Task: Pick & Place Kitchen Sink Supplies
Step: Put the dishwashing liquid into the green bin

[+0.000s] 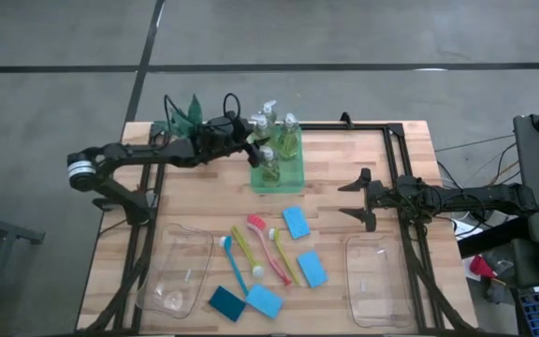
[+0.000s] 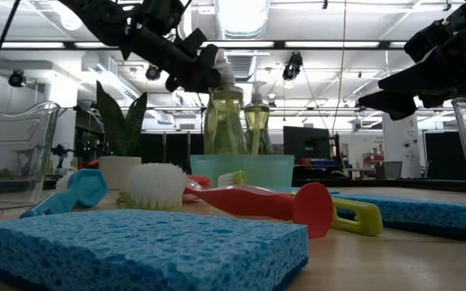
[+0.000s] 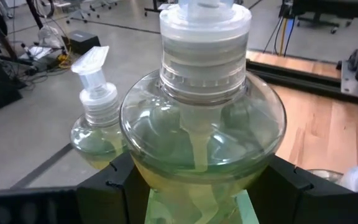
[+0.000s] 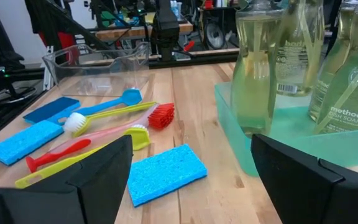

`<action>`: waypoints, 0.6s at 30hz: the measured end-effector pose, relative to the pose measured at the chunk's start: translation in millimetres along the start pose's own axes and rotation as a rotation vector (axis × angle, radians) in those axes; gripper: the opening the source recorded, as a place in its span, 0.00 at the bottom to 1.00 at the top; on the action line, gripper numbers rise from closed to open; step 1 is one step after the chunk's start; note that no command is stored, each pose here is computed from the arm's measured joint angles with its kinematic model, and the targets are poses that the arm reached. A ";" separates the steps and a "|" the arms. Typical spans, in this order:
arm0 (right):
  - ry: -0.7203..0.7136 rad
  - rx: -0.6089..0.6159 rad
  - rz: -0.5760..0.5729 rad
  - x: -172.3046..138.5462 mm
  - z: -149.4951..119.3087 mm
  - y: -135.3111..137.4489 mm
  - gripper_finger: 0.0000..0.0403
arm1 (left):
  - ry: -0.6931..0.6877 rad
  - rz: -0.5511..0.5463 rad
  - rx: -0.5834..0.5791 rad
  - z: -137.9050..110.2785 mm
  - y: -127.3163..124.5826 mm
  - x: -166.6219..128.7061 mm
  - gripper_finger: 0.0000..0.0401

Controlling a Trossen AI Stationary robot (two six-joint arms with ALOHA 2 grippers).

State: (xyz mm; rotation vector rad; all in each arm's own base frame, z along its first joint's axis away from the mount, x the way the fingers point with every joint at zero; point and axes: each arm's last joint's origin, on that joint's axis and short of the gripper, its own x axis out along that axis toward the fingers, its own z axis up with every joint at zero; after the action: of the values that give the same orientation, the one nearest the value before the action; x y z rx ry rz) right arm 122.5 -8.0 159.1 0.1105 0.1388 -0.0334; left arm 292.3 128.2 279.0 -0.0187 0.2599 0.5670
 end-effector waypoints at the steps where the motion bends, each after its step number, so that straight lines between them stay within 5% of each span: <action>1: 0.000 0.001 -0.001 0.0 0.0 -0.1 0.79 | 0.003 0.000 0.013 0.2 0.4 -0.4 0.53; 18: 0.000 0.000 -0.001 0.0 0.0 0.0 0.79 | -0.049 -0.053 0.062 15.3 13.0 -9.5 0.53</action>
State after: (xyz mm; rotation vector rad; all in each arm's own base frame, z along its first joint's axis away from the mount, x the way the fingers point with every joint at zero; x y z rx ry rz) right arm 122.4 -8.0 159.1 0.1104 0.1388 -0.0340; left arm 281.3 135.5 296.9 0.0484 0.2282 0.5062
